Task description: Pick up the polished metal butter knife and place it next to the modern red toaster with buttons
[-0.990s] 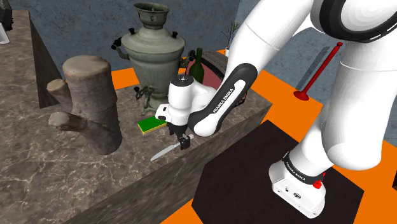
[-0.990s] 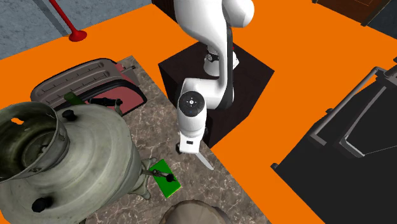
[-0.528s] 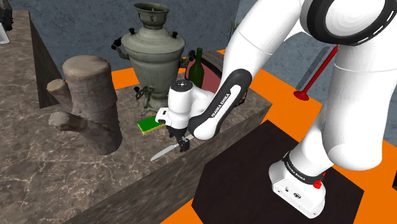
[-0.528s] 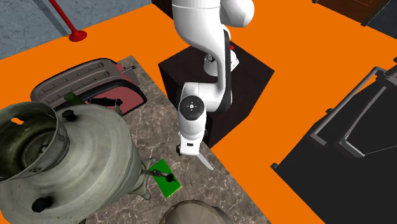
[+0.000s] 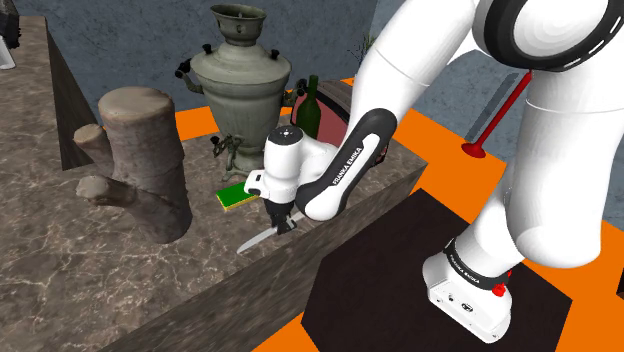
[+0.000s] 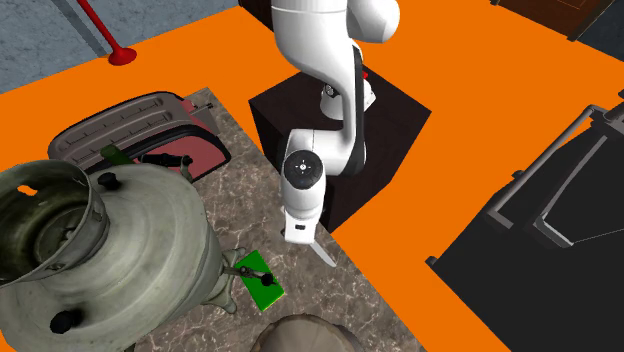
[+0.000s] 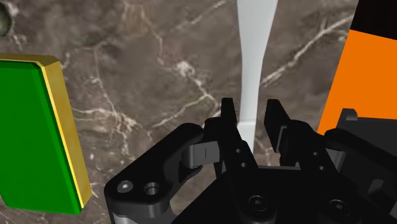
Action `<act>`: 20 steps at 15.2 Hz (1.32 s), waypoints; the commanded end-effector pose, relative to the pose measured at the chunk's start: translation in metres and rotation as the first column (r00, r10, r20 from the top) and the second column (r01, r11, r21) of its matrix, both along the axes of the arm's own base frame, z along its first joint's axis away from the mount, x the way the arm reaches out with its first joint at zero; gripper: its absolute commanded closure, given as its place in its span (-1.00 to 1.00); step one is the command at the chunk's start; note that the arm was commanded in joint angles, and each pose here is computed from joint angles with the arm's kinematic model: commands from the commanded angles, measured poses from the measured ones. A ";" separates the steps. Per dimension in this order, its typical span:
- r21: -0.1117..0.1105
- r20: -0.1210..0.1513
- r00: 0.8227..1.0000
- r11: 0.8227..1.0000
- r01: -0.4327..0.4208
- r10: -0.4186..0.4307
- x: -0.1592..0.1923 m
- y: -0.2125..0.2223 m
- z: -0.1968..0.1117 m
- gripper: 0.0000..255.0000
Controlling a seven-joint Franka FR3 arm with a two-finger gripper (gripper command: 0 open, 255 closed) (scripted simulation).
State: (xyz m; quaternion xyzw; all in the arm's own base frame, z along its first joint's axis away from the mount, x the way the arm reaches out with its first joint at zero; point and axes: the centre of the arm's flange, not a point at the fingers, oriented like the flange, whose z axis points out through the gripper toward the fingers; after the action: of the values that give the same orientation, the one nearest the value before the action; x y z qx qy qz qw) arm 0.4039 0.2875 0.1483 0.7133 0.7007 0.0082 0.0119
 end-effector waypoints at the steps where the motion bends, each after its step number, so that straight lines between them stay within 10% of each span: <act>1: 0.003 0.003 1.000 1.000 0.005 -0.005 0.002 -0.001 -0.001 1.00; 20: 0.003 0.003 1.000 1.000 0.005 -0.005 0.003 -0.001 0.073 1.00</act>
State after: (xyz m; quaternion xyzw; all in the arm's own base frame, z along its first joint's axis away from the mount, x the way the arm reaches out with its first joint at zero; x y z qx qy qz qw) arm 0.4069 0.2861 0.2155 0.7151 0.6989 0.0103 0.0121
